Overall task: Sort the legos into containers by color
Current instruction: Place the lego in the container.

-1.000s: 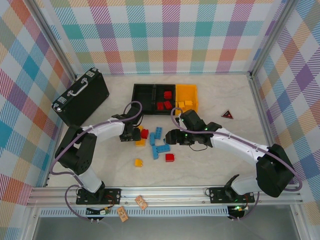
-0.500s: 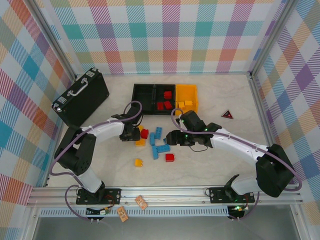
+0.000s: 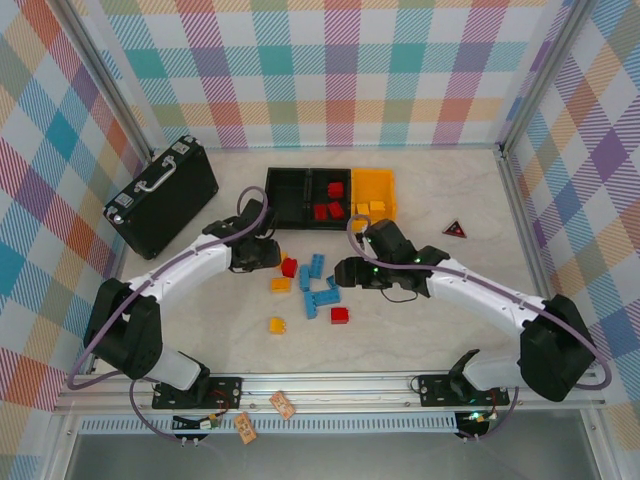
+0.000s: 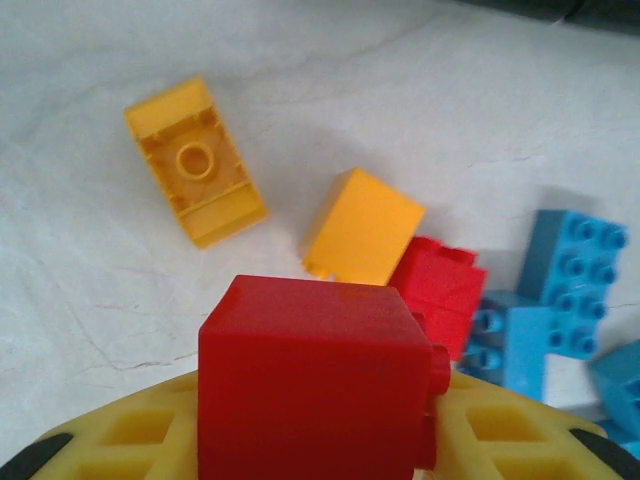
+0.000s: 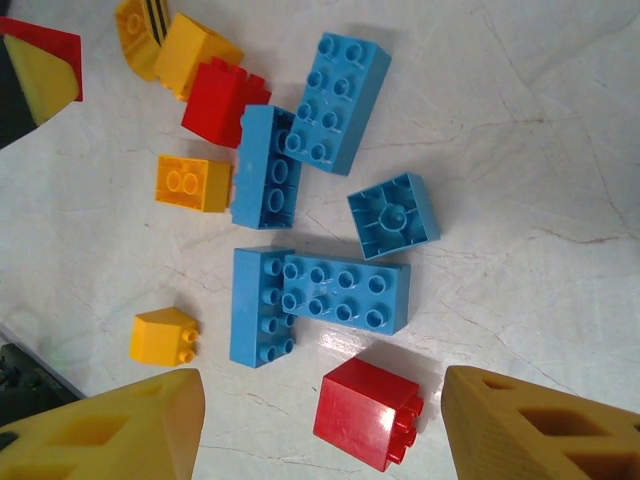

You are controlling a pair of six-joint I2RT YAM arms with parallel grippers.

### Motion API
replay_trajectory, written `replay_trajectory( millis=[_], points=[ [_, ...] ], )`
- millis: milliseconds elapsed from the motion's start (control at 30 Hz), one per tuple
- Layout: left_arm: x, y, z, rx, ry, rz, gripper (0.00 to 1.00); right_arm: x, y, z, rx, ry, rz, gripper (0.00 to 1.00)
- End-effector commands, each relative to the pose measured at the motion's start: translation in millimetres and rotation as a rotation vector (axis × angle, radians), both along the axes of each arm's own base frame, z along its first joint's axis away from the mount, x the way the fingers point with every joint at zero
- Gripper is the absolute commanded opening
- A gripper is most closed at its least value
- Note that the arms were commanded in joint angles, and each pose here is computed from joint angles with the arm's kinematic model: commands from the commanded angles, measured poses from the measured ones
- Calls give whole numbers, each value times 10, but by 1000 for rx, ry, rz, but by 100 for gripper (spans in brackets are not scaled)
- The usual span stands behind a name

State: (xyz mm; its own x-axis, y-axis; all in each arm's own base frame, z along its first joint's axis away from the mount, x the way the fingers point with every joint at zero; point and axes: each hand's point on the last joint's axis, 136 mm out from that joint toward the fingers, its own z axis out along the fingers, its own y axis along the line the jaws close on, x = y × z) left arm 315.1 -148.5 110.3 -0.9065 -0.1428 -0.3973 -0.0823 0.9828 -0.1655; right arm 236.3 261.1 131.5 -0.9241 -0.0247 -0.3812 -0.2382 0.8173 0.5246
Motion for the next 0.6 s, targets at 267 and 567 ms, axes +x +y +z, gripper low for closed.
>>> replay_trajectory(
  millis=[267, 567],
  points=[
    [575, -739, 383, -112, -53, -82, 32, 161, -292, 190, 9, -50, -118, 65],
    [1157, -1218, 330, -116, -53, -127, 32, 128, -430, 132, 9, -35, -163, 65]
  ],
)
